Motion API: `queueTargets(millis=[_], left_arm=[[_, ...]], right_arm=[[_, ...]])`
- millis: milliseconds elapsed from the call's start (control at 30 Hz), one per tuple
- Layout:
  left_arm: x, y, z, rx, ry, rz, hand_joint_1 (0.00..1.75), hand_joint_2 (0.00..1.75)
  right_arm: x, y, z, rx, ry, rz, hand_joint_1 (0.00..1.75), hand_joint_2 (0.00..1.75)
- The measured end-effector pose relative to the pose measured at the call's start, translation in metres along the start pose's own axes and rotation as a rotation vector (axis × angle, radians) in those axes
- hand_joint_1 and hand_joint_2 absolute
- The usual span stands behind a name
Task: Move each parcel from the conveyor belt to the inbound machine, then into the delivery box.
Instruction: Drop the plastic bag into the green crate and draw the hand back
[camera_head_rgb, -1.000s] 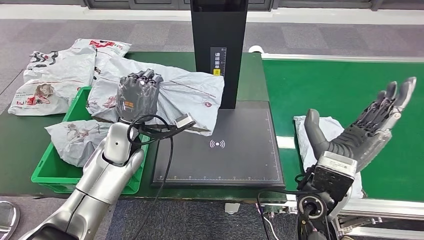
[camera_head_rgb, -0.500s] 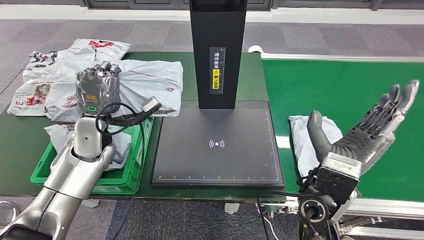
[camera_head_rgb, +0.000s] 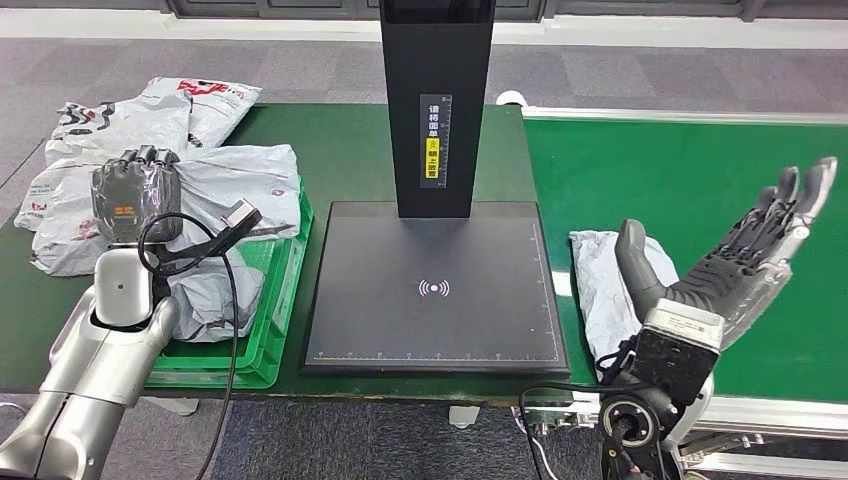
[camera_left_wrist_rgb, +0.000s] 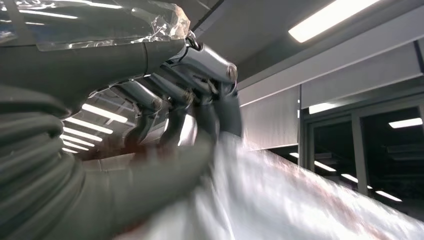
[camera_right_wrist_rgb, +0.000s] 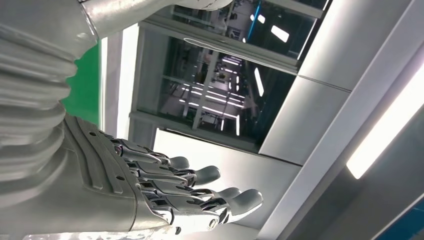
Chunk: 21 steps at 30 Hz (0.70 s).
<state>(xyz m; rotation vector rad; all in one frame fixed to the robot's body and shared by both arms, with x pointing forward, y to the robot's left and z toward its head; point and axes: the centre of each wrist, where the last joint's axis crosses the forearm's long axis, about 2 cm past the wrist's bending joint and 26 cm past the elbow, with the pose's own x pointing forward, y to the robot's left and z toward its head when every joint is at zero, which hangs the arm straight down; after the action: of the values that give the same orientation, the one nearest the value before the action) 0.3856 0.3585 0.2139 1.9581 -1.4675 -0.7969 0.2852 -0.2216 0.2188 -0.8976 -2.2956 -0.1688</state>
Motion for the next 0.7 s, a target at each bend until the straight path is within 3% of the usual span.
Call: queueTargets(millis=[267, 567, 700], left_arm=[[-0.002, -0.004, 0.006, -0.045, 0.022, -0.015, 0.00, 1.75], [0.006, -0.003, 0.008, -0.066, -0.015, 0.009, 0.00, 1.75], [0.023, 0.002, 0.012, -0.093, -0.066, 0.237, 0.00, 1.75]], right_arm=[[0.001, 0.001, -0.001, 0.009, 0.001, -0.003, 0.00, 1.75], [0.004, 0.003, 0.000, 0.025, 0.002, 0.001, 0.00, 1.75], [0.003, 0.002, 0.003, 0.033, 0.015, 0.015, 0.00, 1.75]])
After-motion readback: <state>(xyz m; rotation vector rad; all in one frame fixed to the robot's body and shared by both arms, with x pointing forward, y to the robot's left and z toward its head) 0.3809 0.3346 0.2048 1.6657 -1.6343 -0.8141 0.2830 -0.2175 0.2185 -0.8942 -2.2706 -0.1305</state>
